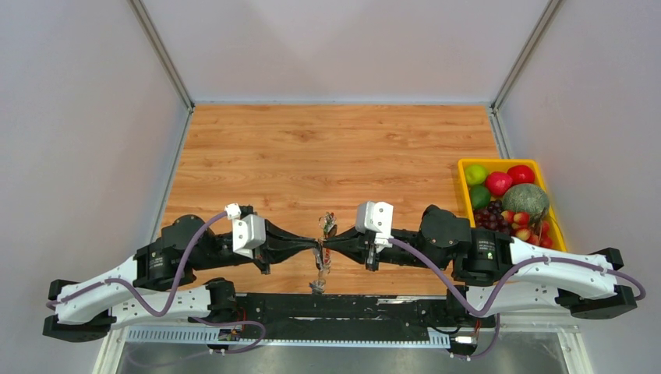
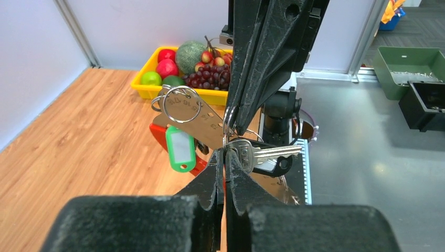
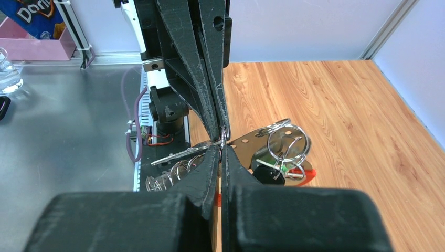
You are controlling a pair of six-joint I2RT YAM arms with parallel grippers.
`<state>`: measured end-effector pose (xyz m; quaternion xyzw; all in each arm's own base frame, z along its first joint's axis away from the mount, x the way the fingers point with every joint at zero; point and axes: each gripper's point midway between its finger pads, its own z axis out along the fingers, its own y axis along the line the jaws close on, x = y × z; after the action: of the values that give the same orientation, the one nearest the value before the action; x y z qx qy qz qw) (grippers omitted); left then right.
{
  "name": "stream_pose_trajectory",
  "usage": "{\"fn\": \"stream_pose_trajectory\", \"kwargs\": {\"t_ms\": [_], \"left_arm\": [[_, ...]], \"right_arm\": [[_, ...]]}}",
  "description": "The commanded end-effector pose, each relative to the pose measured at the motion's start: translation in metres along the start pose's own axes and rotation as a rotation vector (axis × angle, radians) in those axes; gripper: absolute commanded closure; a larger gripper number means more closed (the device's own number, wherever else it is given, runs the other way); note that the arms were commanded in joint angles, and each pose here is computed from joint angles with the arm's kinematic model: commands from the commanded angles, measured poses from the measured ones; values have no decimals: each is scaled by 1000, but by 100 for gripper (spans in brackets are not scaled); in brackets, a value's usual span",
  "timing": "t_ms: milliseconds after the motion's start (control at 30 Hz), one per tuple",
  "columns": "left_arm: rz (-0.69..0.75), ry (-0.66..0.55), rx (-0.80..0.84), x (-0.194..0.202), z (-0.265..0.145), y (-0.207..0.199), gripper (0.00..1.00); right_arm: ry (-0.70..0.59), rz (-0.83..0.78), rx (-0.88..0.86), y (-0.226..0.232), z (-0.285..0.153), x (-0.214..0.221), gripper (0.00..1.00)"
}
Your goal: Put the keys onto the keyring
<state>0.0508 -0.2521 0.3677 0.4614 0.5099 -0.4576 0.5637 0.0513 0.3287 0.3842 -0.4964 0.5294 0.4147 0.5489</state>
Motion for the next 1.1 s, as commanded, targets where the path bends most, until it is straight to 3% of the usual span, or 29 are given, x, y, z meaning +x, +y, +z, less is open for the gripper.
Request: {"fn": "stream_pose_trajectory", "kwargs": {"t_ms": [0,400,733,1067], "left_arm": [[5,-13,7,-3,5,0,100],[13,55,140,14,17,-21,99],[23,20,126,3,10,-19,59],[40,-10,45,-8,1,-6,52]], "right_arm": [[-118,20,17,-4,-3,-30,100],[-156,6,26,-6,-6,-38,100],[-158,3,20,-5,-6,-38,100],[-154,1,-12,1,-6,-35,100]]}}
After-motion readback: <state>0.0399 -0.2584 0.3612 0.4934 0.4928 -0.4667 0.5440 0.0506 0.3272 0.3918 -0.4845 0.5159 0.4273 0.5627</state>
